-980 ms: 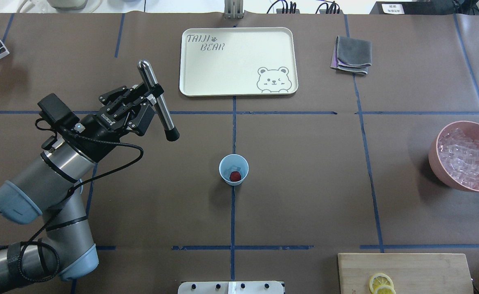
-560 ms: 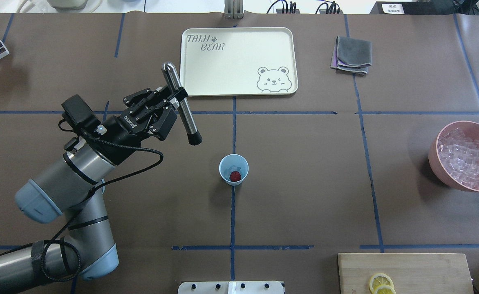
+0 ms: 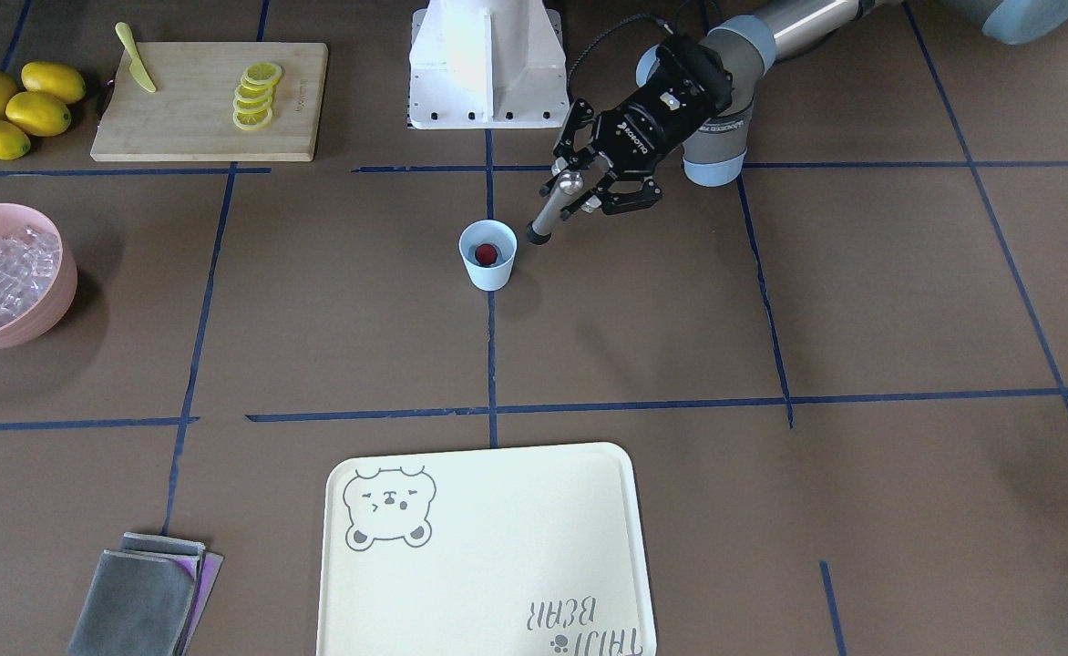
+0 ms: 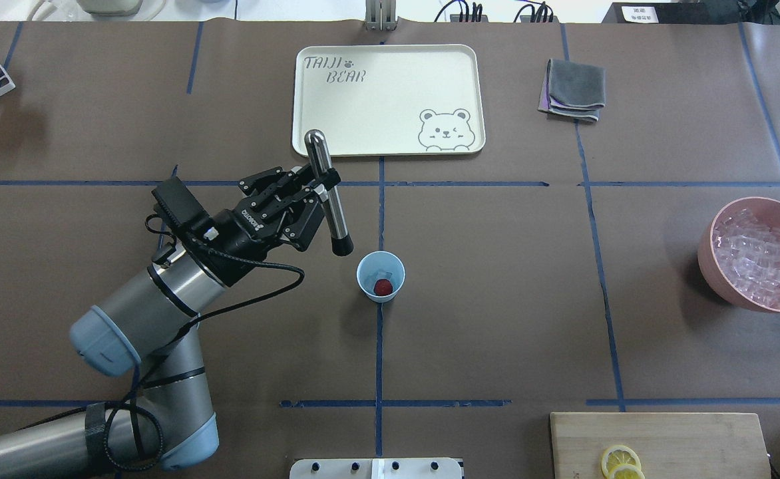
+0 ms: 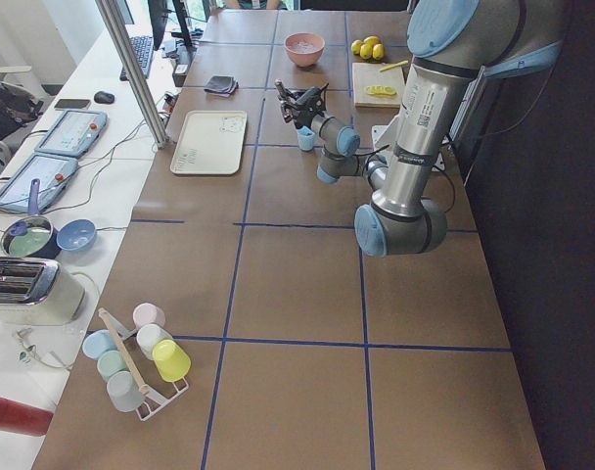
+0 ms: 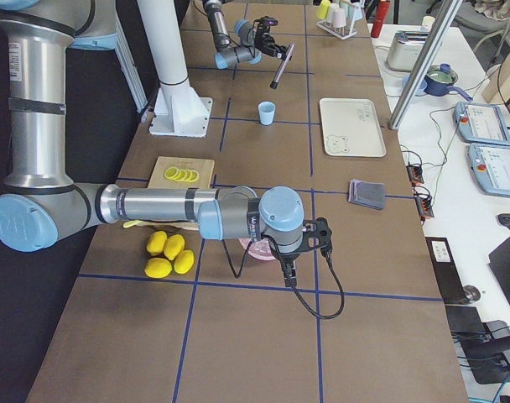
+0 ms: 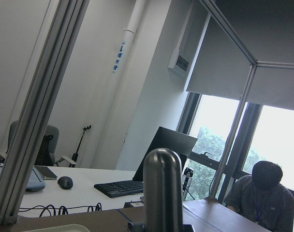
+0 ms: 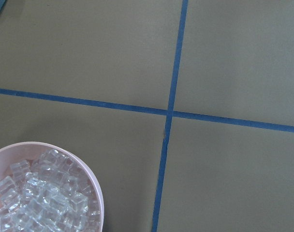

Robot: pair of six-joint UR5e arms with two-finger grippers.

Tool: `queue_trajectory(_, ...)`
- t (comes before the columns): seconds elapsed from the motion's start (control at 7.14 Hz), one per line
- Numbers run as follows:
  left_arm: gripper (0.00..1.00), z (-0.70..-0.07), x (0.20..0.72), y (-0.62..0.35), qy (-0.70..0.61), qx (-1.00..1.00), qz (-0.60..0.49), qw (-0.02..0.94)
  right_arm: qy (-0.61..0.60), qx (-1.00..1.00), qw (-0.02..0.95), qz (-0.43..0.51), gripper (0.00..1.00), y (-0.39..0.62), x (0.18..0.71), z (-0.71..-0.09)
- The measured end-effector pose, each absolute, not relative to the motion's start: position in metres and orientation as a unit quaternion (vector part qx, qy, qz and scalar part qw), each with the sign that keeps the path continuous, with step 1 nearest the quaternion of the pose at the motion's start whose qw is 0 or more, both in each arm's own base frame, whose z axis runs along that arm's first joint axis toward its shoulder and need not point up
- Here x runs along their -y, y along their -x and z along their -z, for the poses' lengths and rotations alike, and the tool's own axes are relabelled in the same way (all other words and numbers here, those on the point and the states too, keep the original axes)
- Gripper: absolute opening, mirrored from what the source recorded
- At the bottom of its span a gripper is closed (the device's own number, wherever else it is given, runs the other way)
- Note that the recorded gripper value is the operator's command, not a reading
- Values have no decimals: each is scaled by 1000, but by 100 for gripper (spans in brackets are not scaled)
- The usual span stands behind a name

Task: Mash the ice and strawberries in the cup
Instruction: 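Carry the metal rod with the left gripper toward the light-blue cup, then lower the rod into the cup and press down on the contents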

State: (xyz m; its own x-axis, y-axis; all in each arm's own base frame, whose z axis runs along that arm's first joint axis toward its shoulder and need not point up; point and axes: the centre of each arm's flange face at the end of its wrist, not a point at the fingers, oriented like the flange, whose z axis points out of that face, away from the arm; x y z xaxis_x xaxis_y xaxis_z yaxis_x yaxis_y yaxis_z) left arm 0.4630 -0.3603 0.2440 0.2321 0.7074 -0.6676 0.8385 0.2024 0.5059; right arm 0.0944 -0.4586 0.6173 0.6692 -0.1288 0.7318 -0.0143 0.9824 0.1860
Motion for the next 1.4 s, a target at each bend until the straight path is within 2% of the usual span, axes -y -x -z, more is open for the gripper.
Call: queue_trajectory(1.4,0,-241,354,-526,-621,-602,73,497,-83,406,910,29,99,-94,459,-622)
